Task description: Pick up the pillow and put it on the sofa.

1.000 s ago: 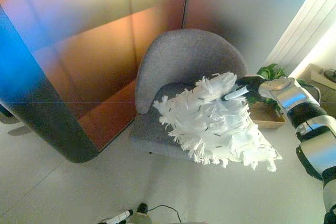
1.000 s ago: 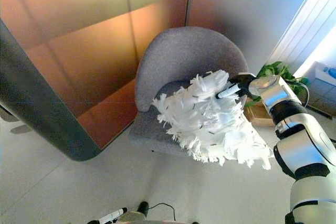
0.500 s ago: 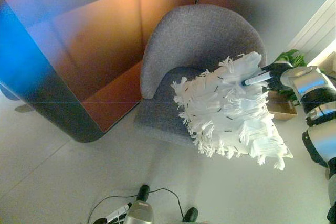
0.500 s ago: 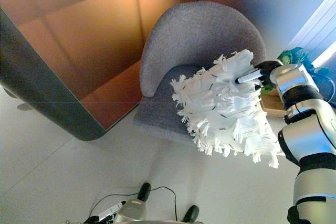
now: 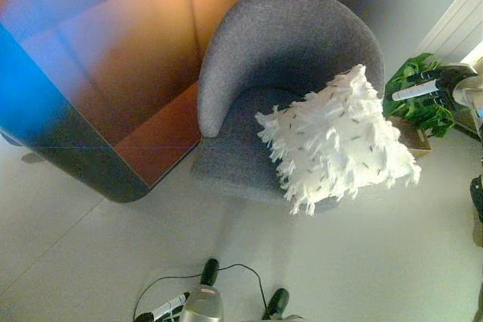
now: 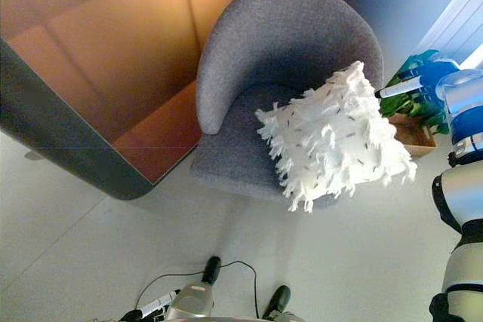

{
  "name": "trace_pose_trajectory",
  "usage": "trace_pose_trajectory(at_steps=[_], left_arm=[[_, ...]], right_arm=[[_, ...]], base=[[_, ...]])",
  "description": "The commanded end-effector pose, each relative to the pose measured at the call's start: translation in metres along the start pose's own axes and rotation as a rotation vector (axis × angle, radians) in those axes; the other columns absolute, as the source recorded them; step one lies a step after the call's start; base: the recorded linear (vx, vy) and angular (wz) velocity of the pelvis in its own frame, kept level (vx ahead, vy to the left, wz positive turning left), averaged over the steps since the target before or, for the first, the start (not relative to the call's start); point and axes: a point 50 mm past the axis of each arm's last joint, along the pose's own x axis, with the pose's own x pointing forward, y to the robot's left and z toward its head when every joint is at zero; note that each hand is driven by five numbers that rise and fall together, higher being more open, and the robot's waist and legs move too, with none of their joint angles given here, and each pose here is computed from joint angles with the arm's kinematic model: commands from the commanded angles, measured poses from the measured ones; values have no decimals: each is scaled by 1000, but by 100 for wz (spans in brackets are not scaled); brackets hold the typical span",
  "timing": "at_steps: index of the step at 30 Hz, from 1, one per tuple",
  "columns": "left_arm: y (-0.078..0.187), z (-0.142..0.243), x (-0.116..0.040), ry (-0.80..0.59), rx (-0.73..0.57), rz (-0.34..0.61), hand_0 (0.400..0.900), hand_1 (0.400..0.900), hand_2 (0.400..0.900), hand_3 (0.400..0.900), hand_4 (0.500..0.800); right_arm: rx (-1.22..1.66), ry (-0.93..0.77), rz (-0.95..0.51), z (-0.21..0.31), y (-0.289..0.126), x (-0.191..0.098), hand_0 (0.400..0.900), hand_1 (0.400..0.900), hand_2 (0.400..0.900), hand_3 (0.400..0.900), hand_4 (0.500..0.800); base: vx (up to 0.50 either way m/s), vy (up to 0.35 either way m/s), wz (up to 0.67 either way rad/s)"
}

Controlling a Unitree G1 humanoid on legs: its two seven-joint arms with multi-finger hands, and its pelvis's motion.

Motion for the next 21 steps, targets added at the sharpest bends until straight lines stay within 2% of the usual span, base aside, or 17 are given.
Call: trace_pose_trajectory(at_steps=[1, 6, 11, 15, 21], left_arm=[[19, -27, -6, 125, 77, 24, 900, 900, 900, 900, 800], [21, -31, -7, 136, 89, 30, 900, 900, 900, 900, 800], [19, -32, -6, 139, 85, 20, 900, 900, 900, 900, 800], [12, -33, -2, 138, 78, -5, 900, 900, 900, 900, 800], [-2, -24, 4, 102, 74, -44, 900, 900, 900, 900, 800]], right_arm=[[-94, -102, -182, 34, -56, -33, 900, 900, 900, 900, 800], [-92, -67, -157, 20, -55, -29, 900, 900, 900, 900, 800], [-11, -87, -71, 0, -39, -18, 900, 900, 900, 900, 800], [99, -153, 35, -28, -1, 2, 900, 900, 900, 900, 800], [239, -81, 175, -111, 86, 22, 900, 900, 900, 900, 800]], base=[[0, 0, 0], [12, -6, -3], [-10, 6, -5], [-6, 16, -8], [-11, -1, -10]])
